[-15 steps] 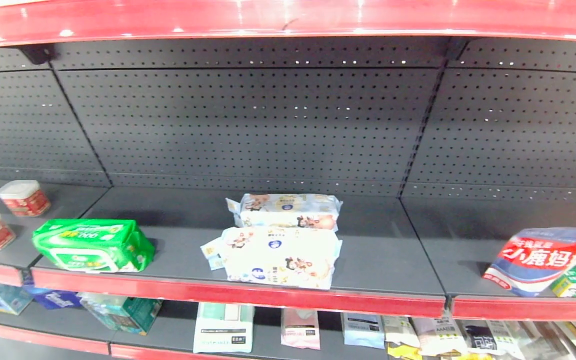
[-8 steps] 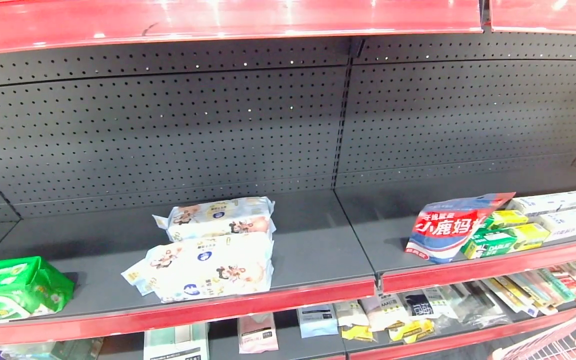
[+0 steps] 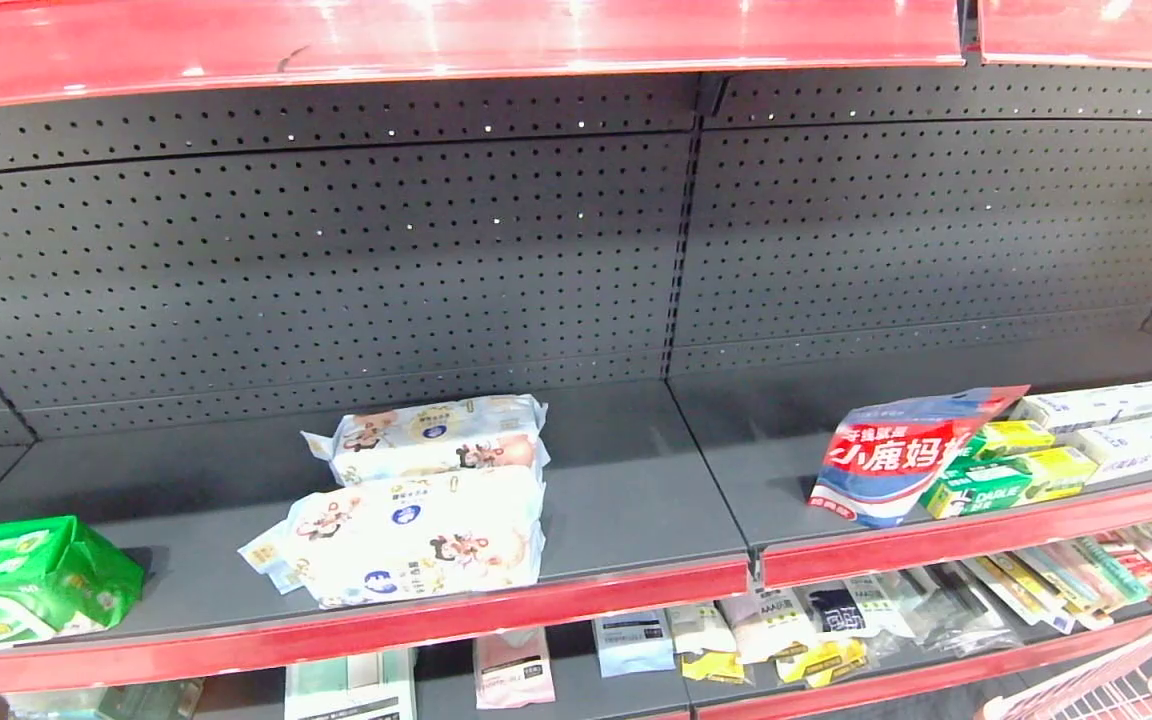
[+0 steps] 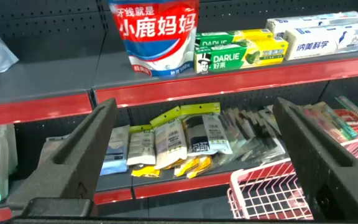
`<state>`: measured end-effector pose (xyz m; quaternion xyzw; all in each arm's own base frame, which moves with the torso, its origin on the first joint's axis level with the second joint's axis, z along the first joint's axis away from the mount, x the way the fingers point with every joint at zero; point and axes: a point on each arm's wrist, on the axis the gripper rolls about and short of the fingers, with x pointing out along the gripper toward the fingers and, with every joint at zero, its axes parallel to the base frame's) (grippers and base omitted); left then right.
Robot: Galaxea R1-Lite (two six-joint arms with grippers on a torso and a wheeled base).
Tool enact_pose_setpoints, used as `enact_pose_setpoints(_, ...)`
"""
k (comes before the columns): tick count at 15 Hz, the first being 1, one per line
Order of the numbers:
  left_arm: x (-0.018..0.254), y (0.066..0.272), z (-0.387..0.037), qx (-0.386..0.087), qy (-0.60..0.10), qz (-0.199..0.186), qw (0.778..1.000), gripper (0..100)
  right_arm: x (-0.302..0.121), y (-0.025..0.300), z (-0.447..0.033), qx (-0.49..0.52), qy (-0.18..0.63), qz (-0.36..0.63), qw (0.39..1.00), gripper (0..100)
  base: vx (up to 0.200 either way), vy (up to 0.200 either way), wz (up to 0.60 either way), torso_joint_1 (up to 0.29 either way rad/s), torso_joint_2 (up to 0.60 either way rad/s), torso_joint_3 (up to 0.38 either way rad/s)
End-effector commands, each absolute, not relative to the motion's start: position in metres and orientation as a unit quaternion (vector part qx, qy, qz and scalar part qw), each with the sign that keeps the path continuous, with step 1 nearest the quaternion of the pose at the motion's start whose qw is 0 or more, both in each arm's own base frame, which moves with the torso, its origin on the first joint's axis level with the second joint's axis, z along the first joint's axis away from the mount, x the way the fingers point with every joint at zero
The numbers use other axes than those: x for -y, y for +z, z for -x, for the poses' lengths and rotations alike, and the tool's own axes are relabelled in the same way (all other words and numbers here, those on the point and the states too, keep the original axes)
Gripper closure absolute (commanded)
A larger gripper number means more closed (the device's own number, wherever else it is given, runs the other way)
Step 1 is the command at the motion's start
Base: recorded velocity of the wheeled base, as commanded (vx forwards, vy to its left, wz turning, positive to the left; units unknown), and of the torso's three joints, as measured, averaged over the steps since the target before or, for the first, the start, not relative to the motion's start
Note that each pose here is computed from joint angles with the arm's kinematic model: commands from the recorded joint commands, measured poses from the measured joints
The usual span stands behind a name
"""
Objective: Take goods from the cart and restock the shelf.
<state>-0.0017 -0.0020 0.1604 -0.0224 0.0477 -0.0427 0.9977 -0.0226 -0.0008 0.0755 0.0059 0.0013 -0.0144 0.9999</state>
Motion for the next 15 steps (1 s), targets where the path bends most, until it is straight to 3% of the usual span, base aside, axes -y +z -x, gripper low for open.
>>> enact_pose_setpoints(1, -0.002, 0.174, -0.053, -0.174, 0.038, -0.017, 0.984, 0, 0.001, 0.076, 0.023, -0.001, -0.015, -0.006, 1.000, 0, 0.000, 0.000, 0.00, 0.000, 0.00, 0.000)
enact_pose_setpoints(4, -0.003, 0.158, -0.076, -0.252, 0.047, -0.019, 0.966, 0, 0.001, 0.076, 0.023, -0.001, -0.015, -0.006, 1.000, 0, 0.000, 0.000, 0.00, 0.000, 0.00, 0.000)
enact_pose_setpoints(9, -0.008, 0.152, -0.105, -0.319, 0.075, -0.019, 0.945, 0, 0.001, 0.076, 0.023, -0.001, -0.015, -0.006, 1.000, 0, 0.000, 0.000, 0.00, 0.000, 0.00, 0.000)
enact_pose_setpoints(15, -0.015, 0.156, -0.139, -0.349, 0.108, -0.021, 0.931, 0, 0.001, 0.076, 0.023, -0.001, -0.015, -0.006, 1.000, 0, 0.000, 0.000, 0.00, 0.000, 0.00, 0.000)
